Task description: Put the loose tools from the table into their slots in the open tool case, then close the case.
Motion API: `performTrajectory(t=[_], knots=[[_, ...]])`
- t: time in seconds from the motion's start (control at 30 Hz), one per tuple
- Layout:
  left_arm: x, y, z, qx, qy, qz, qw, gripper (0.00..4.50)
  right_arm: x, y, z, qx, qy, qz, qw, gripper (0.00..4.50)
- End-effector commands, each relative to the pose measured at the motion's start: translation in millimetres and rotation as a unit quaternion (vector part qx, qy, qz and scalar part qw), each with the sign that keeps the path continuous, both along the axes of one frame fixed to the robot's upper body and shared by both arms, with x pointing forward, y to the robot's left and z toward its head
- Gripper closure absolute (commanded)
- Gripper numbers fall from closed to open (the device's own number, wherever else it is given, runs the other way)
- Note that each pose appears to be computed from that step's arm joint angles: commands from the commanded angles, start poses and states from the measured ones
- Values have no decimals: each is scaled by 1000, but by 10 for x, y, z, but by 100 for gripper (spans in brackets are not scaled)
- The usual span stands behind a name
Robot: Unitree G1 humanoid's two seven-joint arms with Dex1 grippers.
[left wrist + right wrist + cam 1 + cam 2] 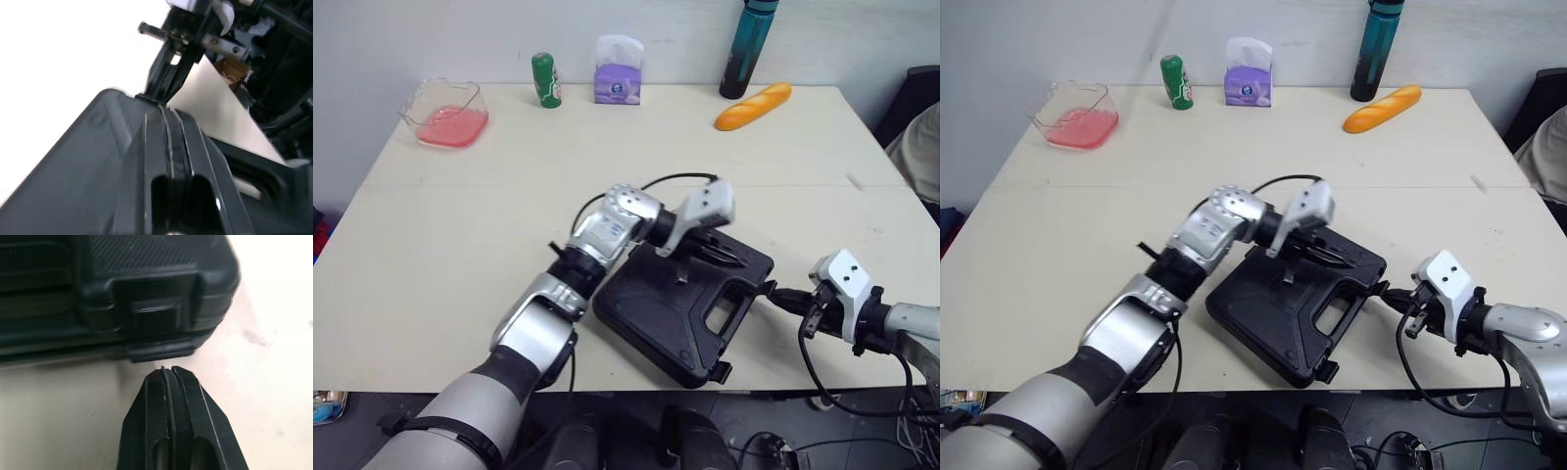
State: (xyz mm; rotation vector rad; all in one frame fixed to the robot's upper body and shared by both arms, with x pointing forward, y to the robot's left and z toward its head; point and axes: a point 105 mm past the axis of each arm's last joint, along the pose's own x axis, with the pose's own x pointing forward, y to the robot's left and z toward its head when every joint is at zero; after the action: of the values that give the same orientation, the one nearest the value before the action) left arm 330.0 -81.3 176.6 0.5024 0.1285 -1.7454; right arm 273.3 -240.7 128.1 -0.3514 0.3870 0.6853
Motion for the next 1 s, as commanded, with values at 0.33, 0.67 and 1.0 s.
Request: performTrajectory(t=[0.33, 0.67, 1.0], knots=[[78, 165, -895, 200, -78, 10, 977, 444, 19, 165, 55, 8, -21, 6, 1000, 450], [119, 205, -968, 210, -97, 23, 973, 444, 144, 259, 230, 11, -46, 20, 999, 450], [170, 189, -912, 196, -83, 46, 976, 444, 185, 297, 299, -6, -48, 36, 998, 450]])
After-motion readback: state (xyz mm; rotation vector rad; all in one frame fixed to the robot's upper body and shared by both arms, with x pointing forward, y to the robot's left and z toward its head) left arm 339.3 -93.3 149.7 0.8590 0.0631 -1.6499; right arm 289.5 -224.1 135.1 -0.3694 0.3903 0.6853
